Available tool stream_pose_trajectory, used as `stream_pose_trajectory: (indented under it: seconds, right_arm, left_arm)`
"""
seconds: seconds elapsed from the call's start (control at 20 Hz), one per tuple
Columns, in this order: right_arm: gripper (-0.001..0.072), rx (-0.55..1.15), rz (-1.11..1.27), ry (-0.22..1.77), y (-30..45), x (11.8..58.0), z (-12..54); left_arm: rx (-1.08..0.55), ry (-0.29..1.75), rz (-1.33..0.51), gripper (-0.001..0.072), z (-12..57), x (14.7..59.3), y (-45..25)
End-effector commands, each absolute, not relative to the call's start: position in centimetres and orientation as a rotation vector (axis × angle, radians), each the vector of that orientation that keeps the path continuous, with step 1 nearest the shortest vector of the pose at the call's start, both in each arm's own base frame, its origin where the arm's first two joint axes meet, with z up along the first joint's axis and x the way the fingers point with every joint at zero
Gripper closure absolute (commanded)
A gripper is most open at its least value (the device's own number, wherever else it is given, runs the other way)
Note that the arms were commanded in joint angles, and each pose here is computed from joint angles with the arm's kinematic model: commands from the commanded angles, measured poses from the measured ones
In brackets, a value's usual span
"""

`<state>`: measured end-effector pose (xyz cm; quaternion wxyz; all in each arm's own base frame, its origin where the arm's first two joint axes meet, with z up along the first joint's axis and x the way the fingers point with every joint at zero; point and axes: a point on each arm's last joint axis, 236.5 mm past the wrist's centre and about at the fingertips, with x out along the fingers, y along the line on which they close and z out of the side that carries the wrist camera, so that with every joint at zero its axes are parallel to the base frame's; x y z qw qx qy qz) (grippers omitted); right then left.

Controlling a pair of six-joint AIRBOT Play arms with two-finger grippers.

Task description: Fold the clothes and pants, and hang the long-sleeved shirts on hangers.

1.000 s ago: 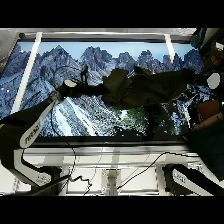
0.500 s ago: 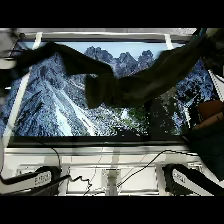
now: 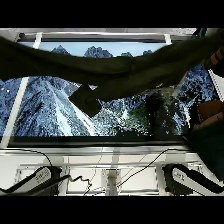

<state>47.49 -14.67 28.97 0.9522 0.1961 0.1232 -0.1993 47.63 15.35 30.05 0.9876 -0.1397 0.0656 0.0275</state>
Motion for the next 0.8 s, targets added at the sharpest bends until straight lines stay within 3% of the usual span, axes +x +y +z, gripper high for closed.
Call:
stream_pose_trajectory:
  seconds: [0.0,0.3,0.55,0.75]
  right_arm:
    - [0.0675,0.459,-0.606,0.563,-19.5,42.9,20.9]
    - [0.0675,0.400,-0.600,0.707,-20.8,43.8,15.9]
    - [0.0674,0.526,-0.485,0.563,-19.8,49.9,14.8]
    - [0.0674,0.578,-0.402,0.441,-18.1,54.5,14.7]
  left_arm:
    - [-0.214,0.361,0.024,0.0692,23.7,46.7,16.2]
    - [-0.320,0.484,-0.047,0.0693,16.6,50.1,14.9]
    - [-0.512,0.267,0.055,0.0693,17.9,55.4,15.7]
    - [-0.497,0.224,0.119,0.0692,16.0,58.9,13.2]
